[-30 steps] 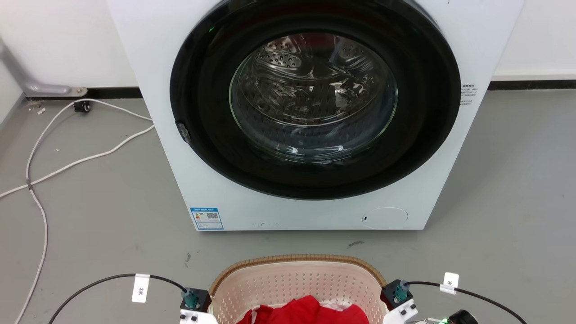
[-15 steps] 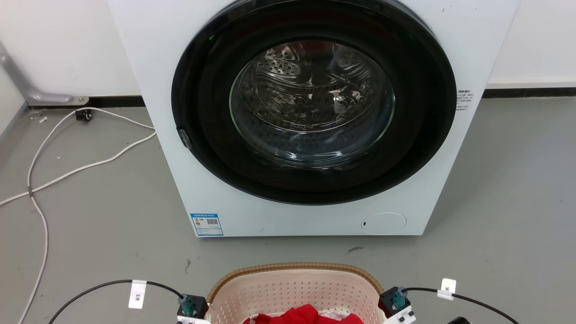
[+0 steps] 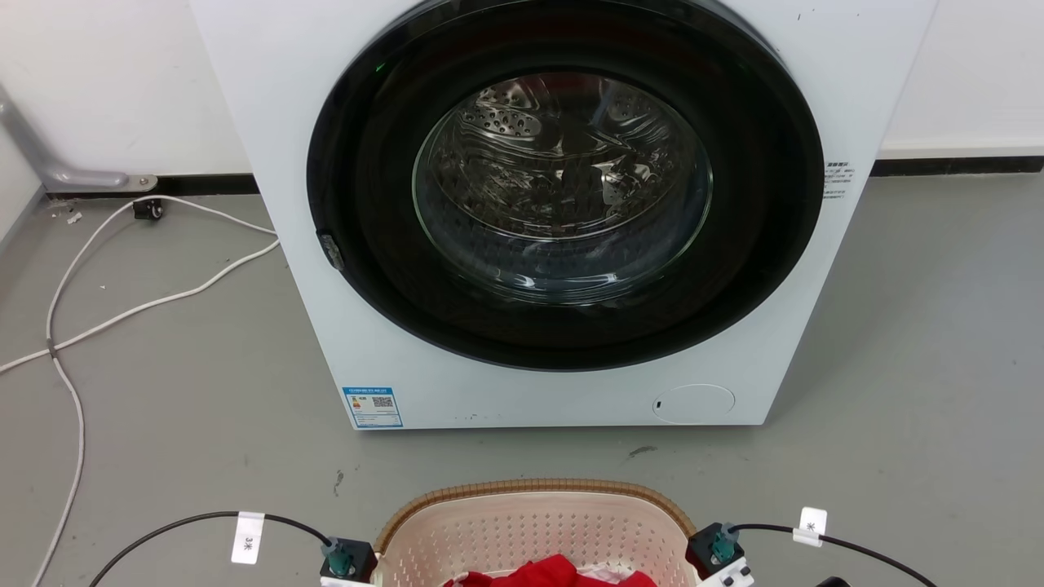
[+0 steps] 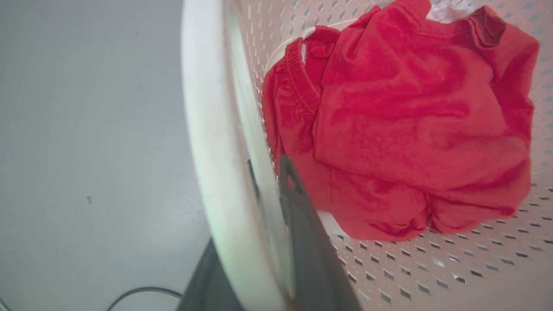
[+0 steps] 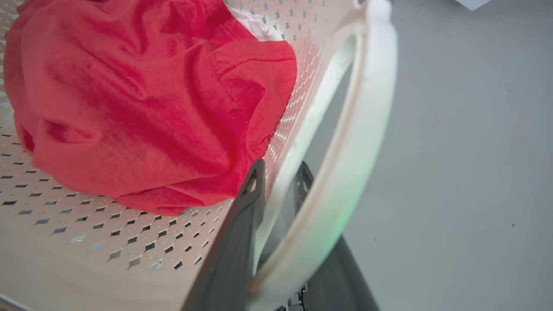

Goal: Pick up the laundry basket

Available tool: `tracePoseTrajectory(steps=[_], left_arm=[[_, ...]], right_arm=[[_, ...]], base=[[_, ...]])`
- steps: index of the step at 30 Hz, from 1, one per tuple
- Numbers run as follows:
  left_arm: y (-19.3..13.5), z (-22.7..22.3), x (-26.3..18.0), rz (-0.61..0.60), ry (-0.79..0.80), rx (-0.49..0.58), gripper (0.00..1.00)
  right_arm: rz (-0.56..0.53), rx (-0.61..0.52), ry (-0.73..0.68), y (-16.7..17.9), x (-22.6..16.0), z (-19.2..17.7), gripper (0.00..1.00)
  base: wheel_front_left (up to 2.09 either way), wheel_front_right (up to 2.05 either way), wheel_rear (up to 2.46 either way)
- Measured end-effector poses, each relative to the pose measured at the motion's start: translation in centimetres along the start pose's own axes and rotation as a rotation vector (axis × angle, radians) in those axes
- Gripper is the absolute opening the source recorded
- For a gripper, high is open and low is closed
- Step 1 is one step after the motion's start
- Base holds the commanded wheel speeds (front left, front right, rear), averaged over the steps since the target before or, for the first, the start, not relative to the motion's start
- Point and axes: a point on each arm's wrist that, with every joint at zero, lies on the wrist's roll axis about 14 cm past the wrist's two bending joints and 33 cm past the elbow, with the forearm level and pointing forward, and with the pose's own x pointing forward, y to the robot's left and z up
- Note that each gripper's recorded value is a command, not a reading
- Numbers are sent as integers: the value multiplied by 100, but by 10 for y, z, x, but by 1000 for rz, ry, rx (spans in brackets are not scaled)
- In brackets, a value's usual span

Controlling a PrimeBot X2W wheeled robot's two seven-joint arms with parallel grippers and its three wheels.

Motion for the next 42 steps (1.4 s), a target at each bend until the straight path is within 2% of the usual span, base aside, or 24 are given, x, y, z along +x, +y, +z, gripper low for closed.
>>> tracePoseTrajectory(steps=[42], left_arm=[[0,-1,1,-6,-12,-11,0]], right_arm=[[7,2,4,0,1,-4,0]], base=[[0,0,0]])
